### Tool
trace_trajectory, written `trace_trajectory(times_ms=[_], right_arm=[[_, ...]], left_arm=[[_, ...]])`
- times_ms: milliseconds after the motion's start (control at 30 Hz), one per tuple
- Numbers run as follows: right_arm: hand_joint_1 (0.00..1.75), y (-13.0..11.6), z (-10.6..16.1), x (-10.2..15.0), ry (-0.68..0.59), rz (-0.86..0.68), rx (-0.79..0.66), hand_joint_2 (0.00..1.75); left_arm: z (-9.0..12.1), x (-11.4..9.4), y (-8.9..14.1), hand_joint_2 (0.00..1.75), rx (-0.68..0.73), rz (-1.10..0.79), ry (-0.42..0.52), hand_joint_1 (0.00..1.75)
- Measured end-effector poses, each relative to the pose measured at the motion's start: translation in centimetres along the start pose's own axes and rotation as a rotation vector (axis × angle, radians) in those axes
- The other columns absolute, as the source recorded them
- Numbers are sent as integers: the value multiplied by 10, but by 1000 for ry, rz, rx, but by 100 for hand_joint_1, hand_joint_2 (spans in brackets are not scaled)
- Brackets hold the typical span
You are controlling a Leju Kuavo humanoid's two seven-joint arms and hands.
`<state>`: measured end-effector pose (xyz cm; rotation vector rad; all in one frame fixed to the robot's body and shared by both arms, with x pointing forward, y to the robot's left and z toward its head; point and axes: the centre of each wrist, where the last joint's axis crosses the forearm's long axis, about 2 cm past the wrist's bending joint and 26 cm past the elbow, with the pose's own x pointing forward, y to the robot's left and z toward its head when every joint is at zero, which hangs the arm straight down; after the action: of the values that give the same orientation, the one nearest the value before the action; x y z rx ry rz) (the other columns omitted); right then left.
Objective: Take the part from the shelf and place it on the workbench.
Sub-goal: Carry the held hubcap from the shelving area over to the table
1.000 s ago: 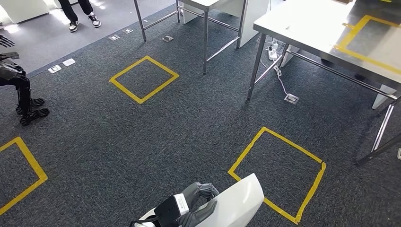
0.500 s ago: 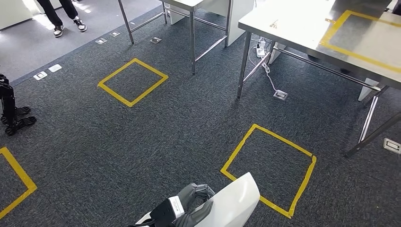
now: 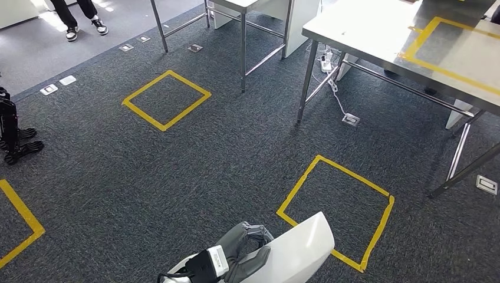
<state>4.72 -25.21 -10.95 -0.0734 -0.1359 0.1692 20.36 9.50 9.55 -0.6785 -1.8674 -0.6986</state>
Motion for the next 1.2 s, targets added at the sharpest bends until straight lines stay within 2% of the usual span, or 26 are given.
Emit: trace_trajectory(times_ms=[333, 500, 833, 1200], right_arm=[[0, 0, 0, 0, -9, 5, 0, 0], [0, 0, 0, 1, 4, 12, -1, 0], [0, 0, 0, 1, 4, 12, -1, 0], [0, -1, 0, 4, 19, 16, -3, 0]], left_arm=[[-28, 14, 9, 175, -77, -77, -91, 175], [-44, 28, 15, 175, -94, -111, -155, 175], [-54, 37, 18, 175, -87, -133, -195, 175], [-68, 65, 14, 175, -144, -44, -308, 175]])
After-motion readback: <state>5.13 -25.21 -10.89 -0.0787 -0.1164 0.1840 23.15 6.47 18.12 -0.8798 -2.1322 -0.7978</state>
